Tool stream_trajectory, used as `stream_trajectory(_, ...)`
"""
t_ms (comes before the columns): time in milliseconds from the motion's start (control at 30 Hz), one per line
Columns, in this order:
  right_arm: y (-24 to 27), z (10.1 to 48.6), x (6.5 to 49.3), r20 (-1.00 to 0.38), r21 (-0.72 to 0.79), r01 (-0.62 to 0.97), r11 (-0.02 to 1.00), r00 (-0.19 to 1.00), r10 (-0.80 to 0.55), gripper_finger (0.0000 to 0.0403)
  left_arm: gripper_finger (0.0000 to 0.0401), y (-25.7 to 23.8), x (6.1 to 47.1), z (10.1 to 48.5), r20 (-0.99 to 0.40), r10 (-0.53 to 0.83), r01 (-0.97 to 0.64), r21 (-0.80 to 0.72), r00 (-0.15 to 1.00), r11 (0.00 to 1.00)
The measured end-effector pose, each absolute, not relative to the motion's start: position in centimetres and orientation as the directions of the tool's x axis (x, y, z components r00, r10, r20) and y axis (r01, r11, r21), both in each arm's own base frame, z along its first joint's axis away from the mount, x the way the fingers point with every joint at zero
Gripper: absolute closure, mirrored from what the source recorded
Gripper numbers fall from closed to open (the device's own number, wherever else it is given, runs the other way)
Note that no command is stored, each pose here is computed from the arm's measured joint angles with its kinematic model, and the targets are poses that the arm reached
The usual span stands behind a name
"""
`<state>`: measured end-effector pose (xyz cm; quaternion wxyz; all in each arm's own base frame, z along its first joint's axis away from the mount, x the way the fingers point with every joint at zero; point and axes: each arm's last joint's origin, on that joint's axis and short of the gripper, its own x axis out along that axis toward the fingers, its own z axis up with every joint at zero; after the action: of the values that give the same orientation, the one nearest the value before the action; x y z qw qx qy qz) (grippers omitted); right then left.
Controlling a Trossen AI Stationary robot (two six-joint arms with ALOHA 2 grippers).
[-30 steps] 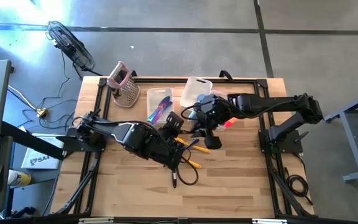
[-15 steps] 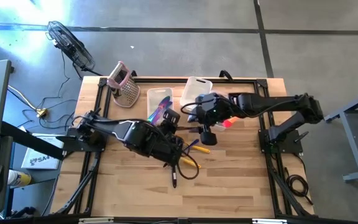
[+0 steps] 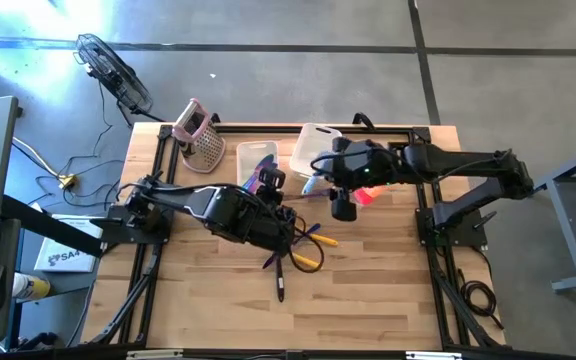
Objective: Pick & Place Kitchen Items
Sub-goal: Put the violet table knife into the left white bin
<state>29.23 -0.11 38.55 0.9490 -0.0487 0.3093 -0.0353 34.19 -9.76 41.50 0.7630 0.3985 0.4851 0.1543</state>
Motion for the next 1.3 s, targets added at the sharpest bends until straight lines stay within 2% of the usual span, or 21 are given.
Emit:
stream_trajectory(100,-0.4,39.2,28.1,-0.569,-0.177,0.114,0.978,0.799,-0.197,0.0215,0.0401,-9.0,34.4,41.5,-0.612,0.637,0.069,0.744,0.469,0.664)
stream_trajectory(233,-0.7,39.9,26.5,-0.564,-0.219,0.211,0.953,0.770,-0.300,0.0215,0.0401,-7.1,34.5,41.8,-0.615,0.655,-0.129,0.678,0.439,0.723)
stream_trajectory(433,-0.8,40.1,24.5,-0.614,-0.171,0.269,0.948,0.723,-0.316,0.0215,0.0401,-4.2,34.4,42.4,-0.611,0.685,-0.393,0.562,0.396,0.728)
stream_trajectory(567,-0.8,39.6,23.5,-0.680,-0.150,0.292,0.944,0.663,-0.313,0.0215,0.0401,-2.9,33.9,42.9,-0.651,0.648,-0.480,0.455,0.395,0.750)
stream_trajectory(767,-0.8,38.7,22.5,-0.765,-0.161,0.300,0.940,0.564,-0.311,0.0215,0.0401,-1.5,32.2,43.5,-0.654,0.656,-0.556,0.408,0.375,0.724)
stream_trajectory(867,-0.8,38.5,22.2,-0.787,-0.169,0.297,0.940,0.533,-0.310,0.0215,0.0401,-0.6,30.7,42.8,-0.701,0.629,-0.609,0.347,0.337,0.713)
stream_trajectory(1033,-0.8,38.5,21.6,-0.805,-0.176,0.288,0.941,0.508,-0.307,0.0215,0.0401,1.0,28.3,40.3,-0.751,0.621,-0.733,0.291,0.224,0.615)
stream_trajectory(1200,-0.8,38.6,21.4,-0.801,-0.196,0.261,0.945,0.513,-0.308,0.0215,0.0401,2.2,27.5,36.9,-0.836,0.540,-0.824,0.233,0.101,0.516)
stream_trajectory(1300,-0.8,38.8,21.5,-0.783,-0.223,0.237,0.946,0.534,-0.319,0.0215,0.0401,2.5,27.6,35.3,-0.889,0.455,-0.824,0.218,0.054,0.523)
